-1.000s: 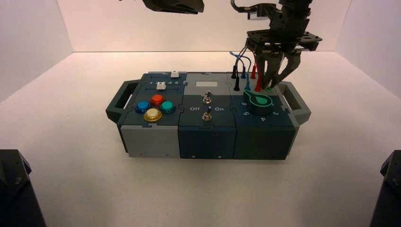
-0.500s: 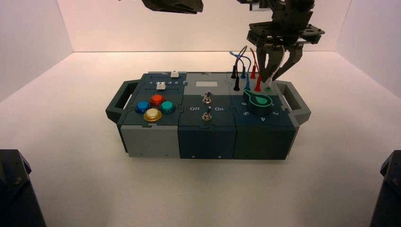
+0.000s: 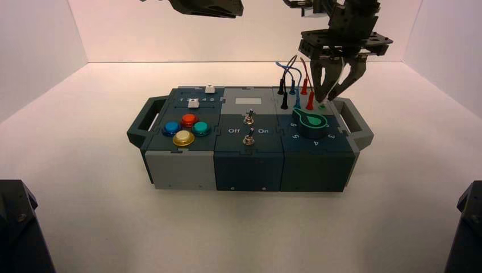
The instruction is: Insert the white wire.
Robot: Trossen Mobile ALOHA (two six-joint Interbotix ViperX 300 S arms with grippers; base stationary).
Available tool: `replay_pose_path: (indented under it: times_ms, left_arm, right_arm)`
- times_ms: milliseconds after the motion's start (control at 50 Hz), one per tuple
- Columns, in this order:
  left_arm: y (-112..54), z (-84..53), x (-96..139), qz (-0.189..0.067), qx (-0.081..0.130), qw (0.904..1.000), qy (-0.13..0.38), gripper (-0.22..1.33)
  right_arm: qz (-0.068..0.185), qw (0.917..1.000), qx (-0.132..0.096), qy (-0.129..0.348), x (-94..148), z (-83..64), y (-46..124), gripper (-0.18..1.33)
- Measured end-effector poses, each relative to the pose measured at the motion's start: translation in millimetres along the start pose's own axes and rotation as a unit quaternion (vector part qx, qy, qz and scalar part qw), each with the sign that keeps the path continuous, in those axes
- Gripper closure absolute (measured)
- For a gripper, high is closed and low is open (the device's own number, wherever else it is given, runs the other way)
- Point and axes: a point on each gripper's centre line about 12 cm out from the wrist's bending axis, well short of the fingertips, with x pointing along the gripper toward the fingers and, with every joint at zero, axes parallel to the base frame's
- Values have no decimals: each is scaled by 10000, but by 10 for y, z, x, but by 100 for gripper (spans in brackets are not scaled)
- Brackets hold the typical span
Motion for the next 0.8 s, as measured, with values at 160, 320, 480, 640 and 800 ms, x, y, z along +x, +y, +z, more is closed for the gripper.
replay_pose_path:
  times_ms: [160, 320, 480, 640, 800]
  left_arm:
    - [0, 0, -10, -3, 8, 10000, -7, 89]
    - [-5, 14, -21, -13, 8, 10000, -36, 89]
    - [-1, 15, -21, -7, 12, 10000, -38, 89]
    - [17, 14, -20, 20, -6, 10000, -39, 89]
    - [25, 17, -20, 31, -22, 10000, -43, 89]
  right_arm:
    - [7, 10000, 4, 0, -20, -9, 3, 48]
    - [13, 10000, 2, 23, -16, -18, 8, 56]
    - [19, 10000, 1, 39, -13, -25, 13, 69]
    - [39, 10000, 24, 46, -10, -30, 18, 95]
    - [33, 10000, 19, 23, -7, -28, 16, 106]
